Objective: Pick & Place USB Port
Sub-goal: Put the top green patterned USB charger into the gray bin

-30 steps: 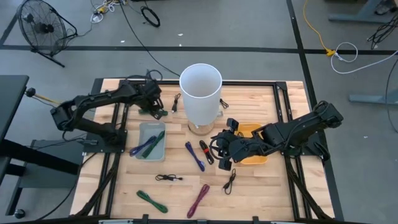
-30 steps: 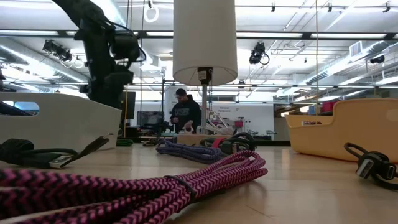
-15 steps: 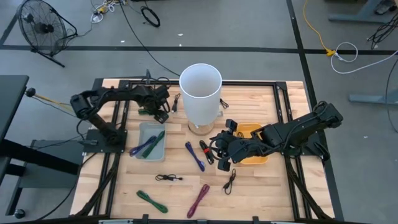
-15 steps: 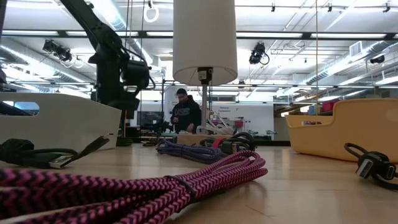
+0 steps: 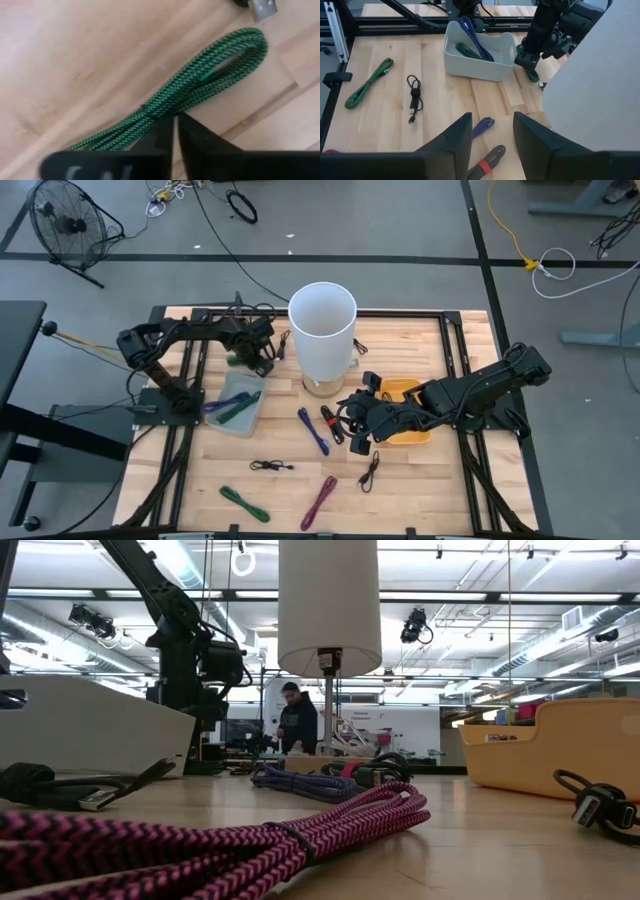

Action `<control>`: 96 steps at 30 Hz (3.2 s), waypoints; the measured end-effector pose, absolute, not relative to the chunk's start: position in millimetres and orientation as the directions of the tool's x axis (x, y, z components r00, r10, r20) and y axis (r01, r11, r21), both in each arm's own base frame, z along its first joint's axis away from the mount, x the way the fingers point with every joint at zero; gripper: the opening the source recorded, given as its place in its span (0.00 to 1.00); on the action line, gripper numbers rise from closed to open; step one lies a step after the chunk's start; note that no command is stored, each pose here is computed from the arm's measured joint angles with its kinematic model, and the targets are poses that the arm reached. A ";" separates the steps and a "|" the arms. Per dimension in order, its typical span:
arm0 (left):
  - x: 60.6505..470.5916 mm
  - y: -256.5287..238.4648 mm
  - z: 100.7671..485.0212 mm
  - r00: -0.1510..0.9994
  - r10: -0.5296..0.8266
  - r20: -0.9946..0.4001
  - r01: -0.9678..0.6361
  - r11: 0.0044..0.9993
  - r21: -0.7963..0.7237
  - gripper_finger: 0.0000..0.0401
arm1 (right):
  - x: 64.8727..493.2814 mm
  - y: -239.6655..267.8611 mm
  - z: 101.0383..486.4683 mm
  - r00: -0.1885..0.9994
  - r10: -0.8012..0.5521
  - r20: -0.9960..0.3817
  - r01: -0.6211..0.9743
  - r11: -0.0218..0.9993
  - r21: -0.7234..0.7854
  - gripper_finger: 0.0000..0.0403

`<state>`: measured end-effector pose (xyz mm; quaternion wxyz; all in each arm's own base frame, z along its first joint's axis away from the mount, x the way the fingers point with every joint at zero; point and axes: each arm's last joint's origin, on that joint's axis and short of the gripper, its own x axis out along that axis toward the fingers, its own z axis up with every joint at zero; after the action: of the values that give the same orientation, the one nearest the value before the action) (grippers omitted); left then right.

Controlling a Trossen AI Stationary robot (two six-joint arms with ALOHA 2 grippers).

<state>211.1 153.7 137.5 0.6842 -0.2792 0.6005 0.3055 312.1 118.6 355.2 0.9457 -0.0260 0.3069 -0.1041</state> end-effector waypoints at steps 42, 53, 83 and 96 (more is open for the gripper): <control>255.3 141.8 175.2 0.190 0.172 -0.967 -0.588 0.808 0.029 0.48 | 312.0 118.6 355.3 0.790 -0.213 -0.575 0.173 0.977 -0.124 0.36; 255.7 140.3 175.2 0.179 0.183 -0.967 -0.566 0.823 0.051 0.48 | 312.1 118.6 355.3 0.790 -0.213 -0.575 0.175 0.977 -0.120 0.36; 265.1 144.2 136.6 -0.003 0.153 -0.988 -0.511 0.849 0.132 0.06 | 312.0 118.5 355.3 0.790 -0.212 -0.575 0.175 0.977 -0.121 0.36; 287.3 154.4 209.2 0.040 0.203 -0.978 -0.532 0.833 0.151 0.06 | 311.8 118.4 355.1 0.788 -0.214 -0.577 0.172 0.977 -0.127 0.36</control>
<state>287.3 154.4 209.2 0.7097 -0.1279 0.6427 0.2587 311.8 118.4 355.1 0.9450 -0.0336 0.3088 -0.1022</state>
